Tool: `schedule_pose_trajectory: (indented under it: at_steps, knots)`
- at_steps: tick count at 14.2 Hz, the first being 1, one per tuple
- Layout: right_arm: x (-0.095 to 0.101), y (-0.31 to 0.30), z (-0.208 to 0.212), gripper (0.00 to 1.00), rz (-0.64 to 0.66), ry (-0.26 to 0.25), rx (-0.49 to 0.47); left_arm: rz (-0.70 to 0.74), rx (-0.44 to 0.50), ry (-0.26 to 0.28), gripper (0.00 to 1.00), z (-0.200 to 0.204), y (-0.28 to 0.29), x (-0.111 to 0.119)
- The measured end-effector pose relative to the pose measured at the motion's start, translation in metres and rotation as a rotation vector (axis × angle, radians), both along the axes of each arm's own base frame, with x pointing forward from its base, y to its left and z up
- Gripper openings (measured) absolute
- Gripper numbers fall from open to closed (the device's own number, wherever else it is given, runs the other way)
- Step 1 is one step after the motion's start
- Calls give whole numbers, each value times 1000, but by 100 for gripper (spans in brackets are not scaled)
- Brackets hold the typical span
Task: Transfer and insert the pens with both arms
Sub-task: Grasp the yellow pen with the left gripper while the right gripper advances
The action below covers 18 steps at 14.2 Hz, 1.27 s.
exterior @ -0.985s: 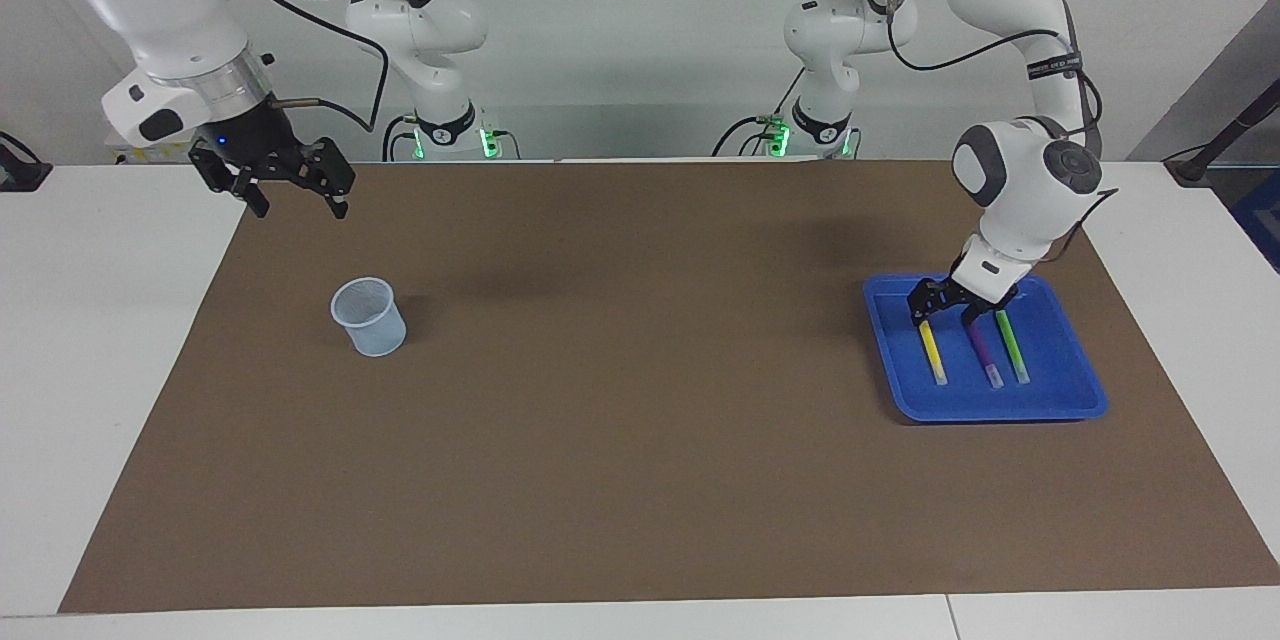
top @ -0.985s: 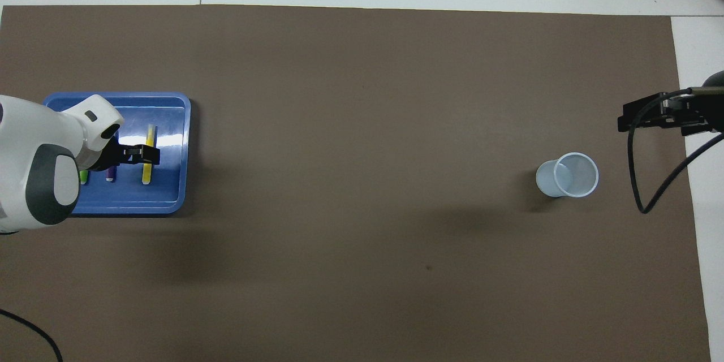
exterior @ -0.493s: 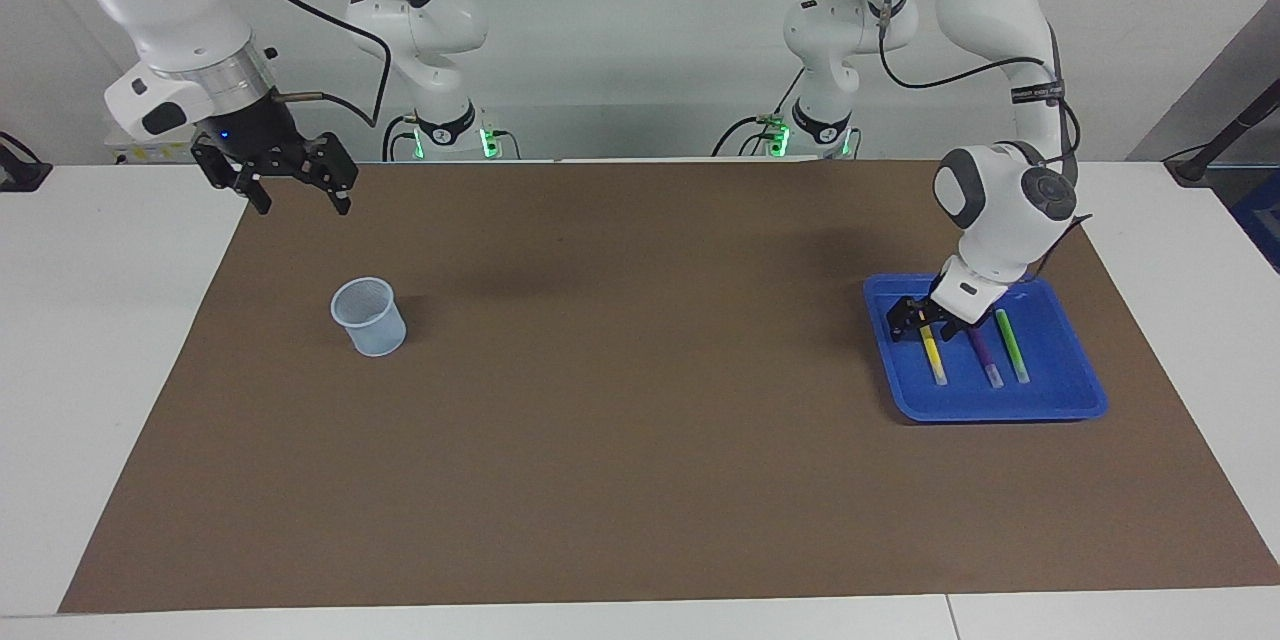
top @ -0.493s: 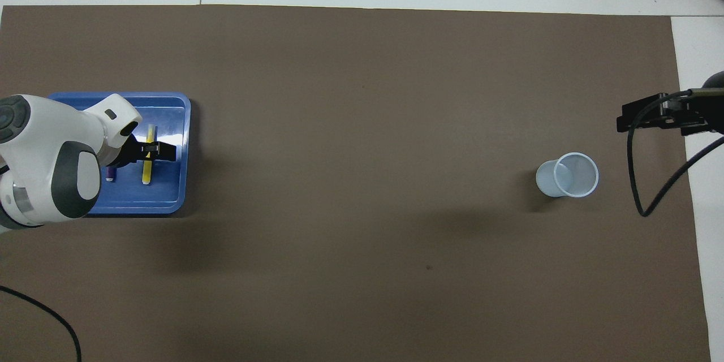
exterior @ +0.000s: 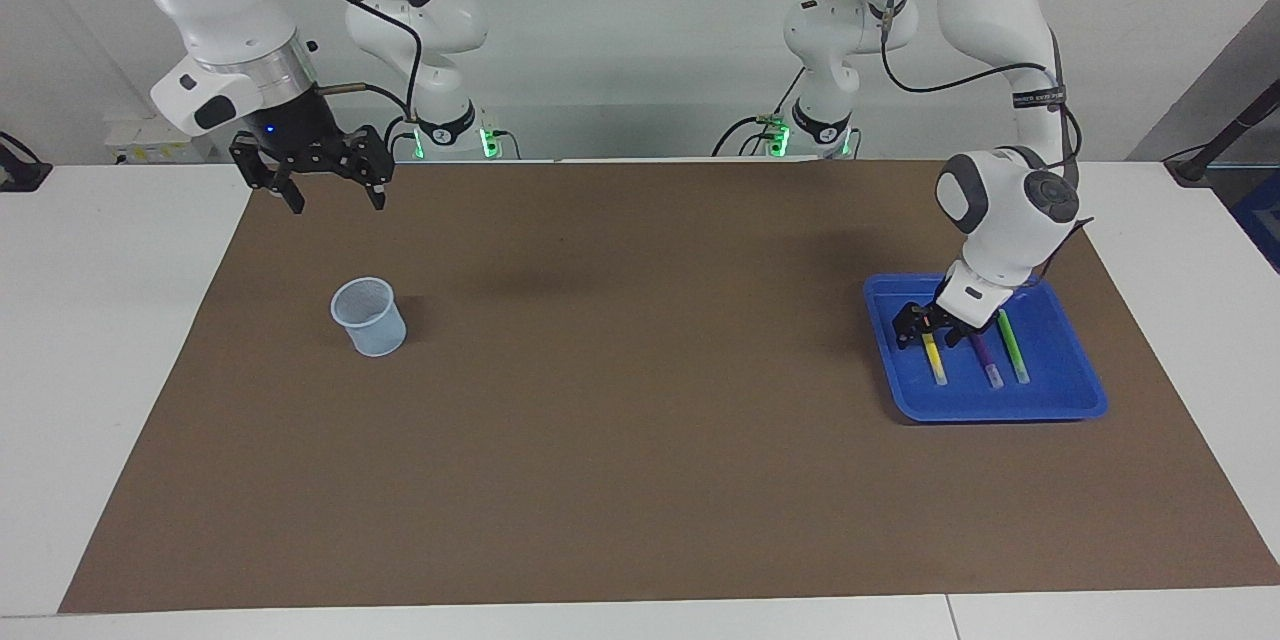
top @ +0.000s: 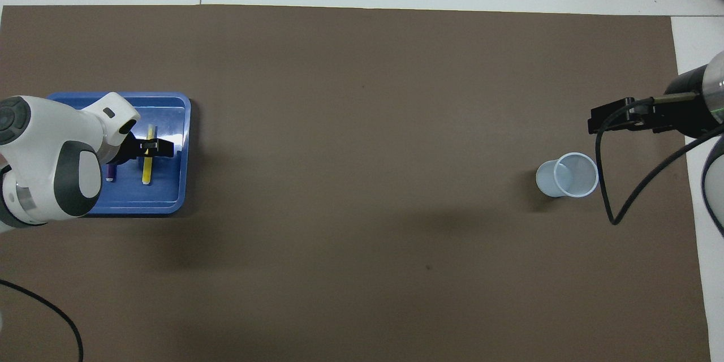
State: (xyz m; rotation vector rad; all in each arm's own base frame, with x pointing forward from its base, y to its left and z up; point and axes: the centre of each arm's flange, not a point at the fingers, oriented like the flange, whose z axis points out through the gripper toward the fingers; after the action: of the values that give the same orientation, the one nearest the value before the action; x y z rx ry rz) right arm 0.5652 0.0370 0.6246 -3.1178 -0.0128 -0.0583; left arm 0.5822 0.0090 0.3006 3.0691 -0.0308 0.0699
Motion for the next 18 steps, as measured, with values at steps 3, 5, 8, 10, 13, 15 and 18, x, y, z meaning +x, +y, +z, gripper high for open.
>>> schedule_pose_trajectory:
  at_steps: [3,5,8,10,13,15,18]
  knots:
    - [-5,7,-8,100,8,19,21,2,0,6,81,-6,1,0]
    - [-11,10,-13,100,11,32,35,4,0,4,78,-5,2,1]
    - [-16,15,-13,100,19,35,38,10,2,-5,38,0,6,3]
    - [-17,22,-13,100,31,30,42,12,2,-8,17,1,7,3]
    - [-14,36,-10,100,47,-8,76,13,2,-8,17,1,7,3]
    - [-14,53,-7,100,35,-26,134,14,2,-7,17,1,7,4]
    - [-13,71,-5,100,-21,-46,162,17,-2,12,17,5,7,6]
